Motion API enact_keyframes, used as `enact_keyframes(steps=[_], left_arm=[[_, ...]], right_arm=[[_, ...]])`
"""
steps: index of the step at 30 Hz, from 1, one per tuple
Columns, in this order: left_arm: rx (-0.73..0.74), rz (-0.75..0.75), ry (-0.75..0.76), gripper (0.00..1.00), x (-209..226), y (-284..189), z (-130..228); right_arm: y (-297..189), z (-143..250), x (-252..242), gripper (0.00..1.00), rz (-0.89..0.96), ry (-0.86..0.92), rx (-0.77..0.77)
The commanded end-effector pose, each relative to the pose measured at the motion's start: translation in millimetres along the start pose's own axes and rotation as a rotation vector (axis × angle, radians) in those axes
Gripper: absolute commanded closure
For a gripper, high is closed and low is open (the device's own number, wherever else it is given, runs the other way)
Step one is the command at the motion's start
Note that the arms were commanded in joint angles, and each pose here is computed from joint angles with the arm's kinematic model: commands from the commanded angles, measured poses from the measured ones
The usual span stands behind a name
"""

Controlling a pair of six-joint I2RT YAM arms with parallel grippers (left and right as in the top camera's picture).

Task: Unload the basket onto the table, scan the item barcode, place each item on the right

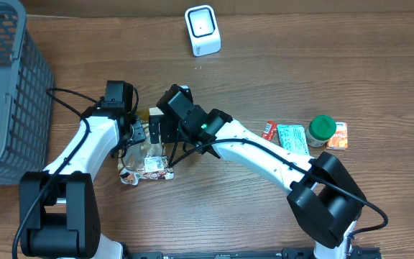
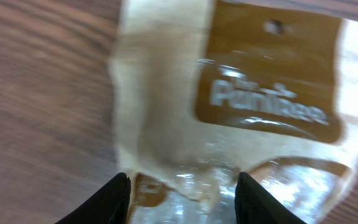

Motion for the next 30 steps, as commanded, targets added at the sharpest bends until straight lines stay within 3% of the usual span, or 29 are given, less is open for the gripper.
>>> enact_keyframes(steps=[1, 8, 16, 22, 30], left_arm=[[0.078, 0.110, 0.104, 0.53, -9, 3, 8], [0.091, 0.224, 0.178, 0.53, -20, 1, 7], [-0.044, 0.114, 0.092, 0.42, -10, -23, -35], [-0.085, -0.061, -0.060, 0.39, 20, -19, -44], [-0.066, -0.136, -0.084, 0.39, 37, -10, -37]], right_arm=[[-6, -3, 0, 0.00, 0.011, 0.004, -0.018], [-6, -3, -1, 0.00, 0.012, 0.004, -0.018], [-6, -2, -2, 0.00, 0.017, 0.005, -0.009], [-6, -2, -1, 0.00, 0.015, 0.005, -0.012], [-6, -3, -1, 0.00, 0.014, 0.005, -0.015]])
Point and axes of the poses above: each gripper's point midway between its finger pads, its own y axis out along the fingers, its own x axis along the line the jaws close on, z = x × y, the point moved 9 cm from there along -y, back along the fingers, and after that the axes turned 14 degrees about -y, right-handed, at the moved point
